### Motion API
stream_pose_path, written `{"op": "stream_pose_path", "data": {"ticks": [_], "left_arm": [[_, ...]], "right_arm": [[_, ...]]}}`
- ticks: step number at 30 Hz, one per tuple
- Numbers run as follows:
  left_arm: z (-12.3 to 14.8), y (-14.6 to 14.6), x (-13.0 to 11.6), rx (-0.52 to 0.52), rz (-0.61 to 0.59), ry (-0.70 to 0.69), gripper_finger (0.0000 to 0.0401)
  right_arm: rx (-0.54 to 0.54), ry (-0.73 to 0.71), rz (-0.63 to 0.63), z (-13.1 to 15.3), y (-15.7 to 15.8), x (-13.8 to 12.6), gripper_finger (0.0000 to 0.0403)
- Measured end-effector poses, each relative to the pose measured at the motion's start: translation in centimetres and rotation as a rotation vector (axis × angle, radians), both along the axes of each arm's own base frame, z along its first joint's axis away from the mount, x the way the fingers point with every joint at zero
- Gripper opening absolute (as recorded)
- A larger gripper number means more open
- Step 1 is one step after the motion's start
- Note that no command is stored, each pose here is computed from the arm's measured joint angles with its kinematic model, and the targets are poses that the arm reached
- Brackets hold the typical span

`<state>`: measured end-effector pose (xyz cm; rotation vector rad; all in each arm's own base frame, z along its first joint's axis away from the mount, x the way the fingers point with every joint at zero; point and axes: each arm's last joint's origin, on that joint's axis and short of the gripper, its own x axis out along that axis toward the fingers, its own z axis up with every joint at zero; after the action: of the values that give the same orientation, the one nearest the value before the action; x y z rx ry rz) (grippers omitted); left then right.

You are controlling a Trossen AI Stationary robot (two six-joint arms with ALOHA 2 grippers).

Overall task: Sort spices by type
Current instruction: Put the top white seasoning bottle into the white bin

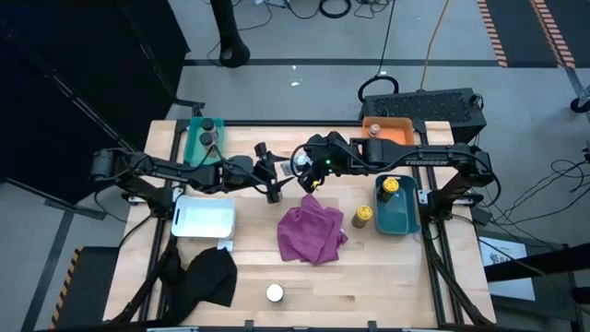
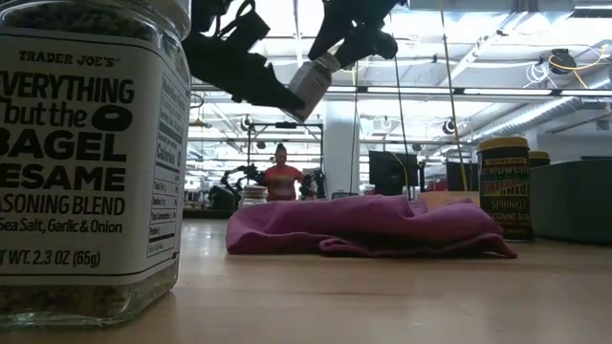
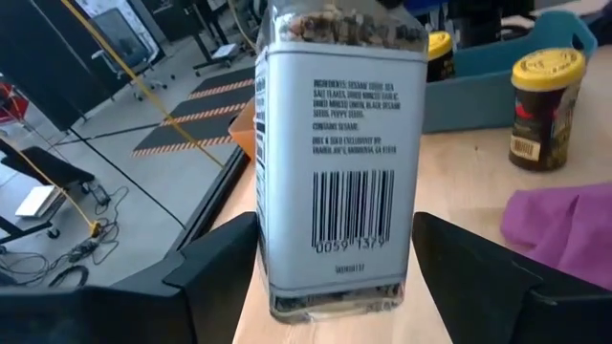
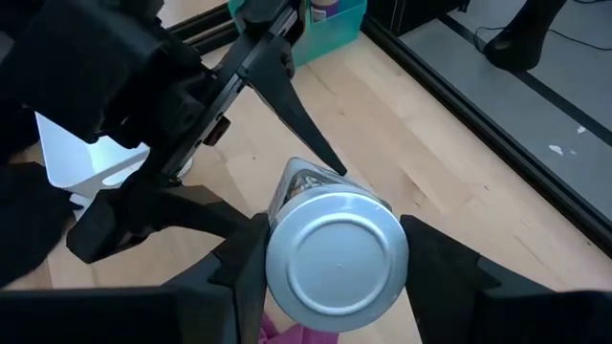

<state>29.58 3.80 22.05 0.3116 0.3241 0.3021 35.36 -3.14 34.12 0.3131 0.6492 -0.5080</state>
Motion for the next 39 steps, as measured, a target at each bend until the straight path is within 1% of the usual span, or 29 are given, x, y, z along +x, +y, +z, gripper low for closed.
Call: {"op": "stream_pose_path", "data": {"ticks": [2, 4, 8, 9, 10, 14, 16, 19, 22, 25, 27, 29, 31, 33, 34, 37, 39], "left_arm": [[0.1, 0.0, 0.1, 0.001, 0.000, -0.010, 0.0279], [0.0, 0.0, 0.1, 0.001, -0.001, -0.008, 0.0267], [0.0, 0.0, 0.0, 0.002, 0.004, -0.008, 0.0212], [0.0, 0.0, 0.0, 0.002, 0.007, -0.008, 0.0207], [0.0, 0.0, 0.0, 0.002, 0.009, -0.008, 0.0207], [0.0, 0.0, 0.0, -0.004, 0.011, -0.006, 0.0207], [-0.1, 0.0, 0.0, -0.024, 0.016, -0.002, 0.0207], [0.0, 0.1, 0.1, -0.058, 0.010, -0.027, 0.0207], [0.1, 0.1, 0.1, -0.076, 0.011, -0.063, 0.0207], [0.3, -0.3, -0.4, -0.099, -0.072, -0.176, 0.0207], [0.3, -0.7, -1.0, -0.112, -0.201, -0.280, 0.0207], [0.1, -1.2, -2.0, -0.133, -0.340, -0.356, 0.0207], [0.3, -1.6, -2.6, -0.140, -0.435, -0.433, 0.0207], [0.2, -1.8, -3.1, -0.137, -0.477, -0.470, 0.0207], [0.1, -1.8, -3.2, -0.136, -0.480, -0.474, 0.0207], [0.0, -1.8, -3.2, -0.140, -0.482, -0.465, 0.0207], [0.0, -1.8, -3.2, -0.140, -0.499, -0.465, 0.0207]], "right_arm": [[0.000, -0.001, 0.000, 0.0, 0.0, 0.0, 0.0173], [-0.001, 0.000, 0.002, 0.0, 0.0, 0.0, 0.0173], [-0.004, -0.001, -0.001, 0.0, 0.0, 0.0, 0.0173], [-0.003, -0.004, -0.001, 0.0, 0.0, 0.0, 0.0174], [-0.005, -0.004, 0.000, 0.0, 0.0, 0.0, 0.0180], [-0.022, 0.009, 0.017, 0.0, 0.0, 0.0, 0.0223], [-0.032, 0.009, 0.025, 0.1, 0.0, 0.0, 0.0237], [-0.062, 0.001, 0.042, 0.6, 0.1, -0.3, 0.0245], [-0.155, -0.045, 0.037, 2.4, 0.6, -1.3, 0.0248], [-0.263, -0.056, 0.055, 4.0, 1.7, -2.7, 0.0249], [-0.306, -0.062, 0.082, 4.7, 2.6, -3.5, 0.0249], [-0.327, -0.082, 0.131, 5.0, 3.6, -4.3, 0.0250], [-0.354, -0.105, 0.198, 4.6, 4.7, -4.9, 0.0250], [-0.377, -0.132, 0.314, 3.4, 5.8, -5.0, 0.0250], [-0.384, -0.172, 0.357, 2.7, 6.2, -5.0, 0.0251], [-0.439, -0.275, 0.410, 0.5, 7.4, -4.4, 0.0251], [-0.488, -0.296, 0.432, -0.9, 7.8, -4.4, 0.0251]]}}
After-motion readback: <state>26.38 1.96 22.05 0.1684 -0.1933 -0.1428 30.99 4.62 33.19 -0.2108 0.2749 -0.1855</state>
